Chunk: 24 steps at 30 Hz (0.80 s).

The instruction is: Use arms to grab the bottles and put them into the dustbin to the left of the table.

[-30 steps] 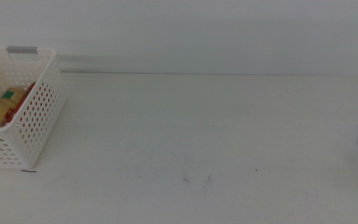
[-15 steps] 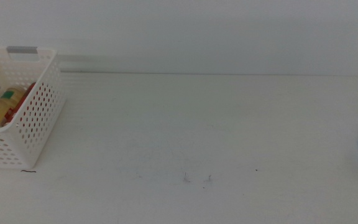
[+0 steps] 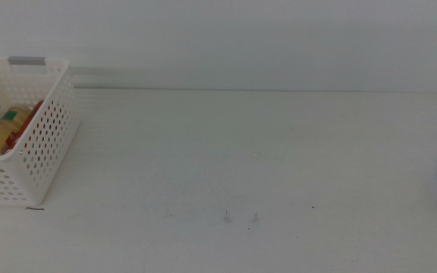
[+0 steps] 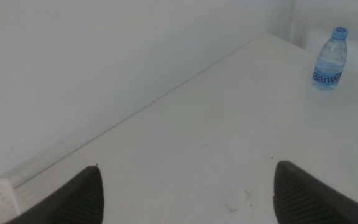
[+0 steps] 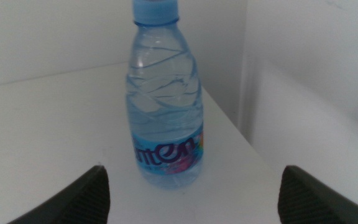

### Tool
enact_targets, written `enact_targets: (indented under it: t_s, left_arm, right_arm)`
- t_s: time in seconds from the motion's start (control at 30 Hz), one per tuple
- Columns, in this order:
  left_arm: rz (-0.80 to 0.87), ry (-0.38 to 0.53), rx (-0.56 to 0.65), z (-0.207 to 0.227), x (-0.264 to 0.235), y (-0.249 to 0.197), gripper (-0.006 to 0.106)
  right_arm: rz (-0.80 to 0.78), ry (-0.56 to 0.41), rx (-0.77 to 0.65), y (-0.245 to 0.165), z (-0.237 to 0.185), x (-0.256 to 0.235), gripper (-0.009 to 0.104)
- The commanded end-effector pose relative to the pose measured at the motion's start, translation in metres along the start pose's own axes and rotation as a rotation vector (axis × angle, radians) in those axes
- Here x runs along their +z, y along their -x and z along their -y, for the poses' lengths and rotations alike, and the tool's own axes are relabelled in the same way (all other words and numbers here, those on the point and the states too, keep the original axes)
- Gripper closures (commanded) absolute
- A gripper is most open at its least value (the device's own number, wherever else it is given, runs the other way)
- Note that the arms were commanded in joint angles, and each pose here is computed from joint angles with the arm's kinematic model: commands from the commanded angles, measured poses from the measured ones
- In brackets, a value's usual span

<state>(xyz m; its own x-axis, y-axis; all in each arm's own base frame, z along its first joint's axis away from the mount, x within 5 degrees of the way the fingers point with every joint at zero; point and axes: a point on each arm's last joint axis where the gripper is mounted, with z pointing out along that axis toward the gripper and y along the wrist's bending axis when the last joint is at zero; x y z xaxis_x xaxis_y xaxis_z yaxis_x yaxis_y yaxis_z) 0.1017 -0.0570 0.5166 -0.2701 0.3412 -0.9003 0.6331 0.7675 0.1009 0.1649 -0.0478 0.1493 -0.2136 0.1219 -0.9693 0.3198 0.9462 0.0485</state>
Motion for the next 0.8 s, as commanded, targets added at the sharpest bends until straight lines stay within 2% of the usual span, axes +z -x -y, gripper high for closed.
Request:
enact_targets:
  t_s: [0.0,0.57,0.77]
  left_arm:
    - [0.014,0.002,-0.007,0.0,-0.001,0.001,0.007]
    - [0.014,0.002,-0.007,0.0,-0.001,0.001,0.007]
    - [0.014,0.002,-0.007,0.0,-0.001,0.001,0.007]
  right_arm:
    - [0.016,-0.014,-0.035,0.003,0.001,0.009,0.002]
    - [-0.032,-0.013,-0.054,-0.004,-0.004,0.095,0.002]
    - [-0.026,0.016,-0.065,-0.009,-0.008,0.127,0.002]
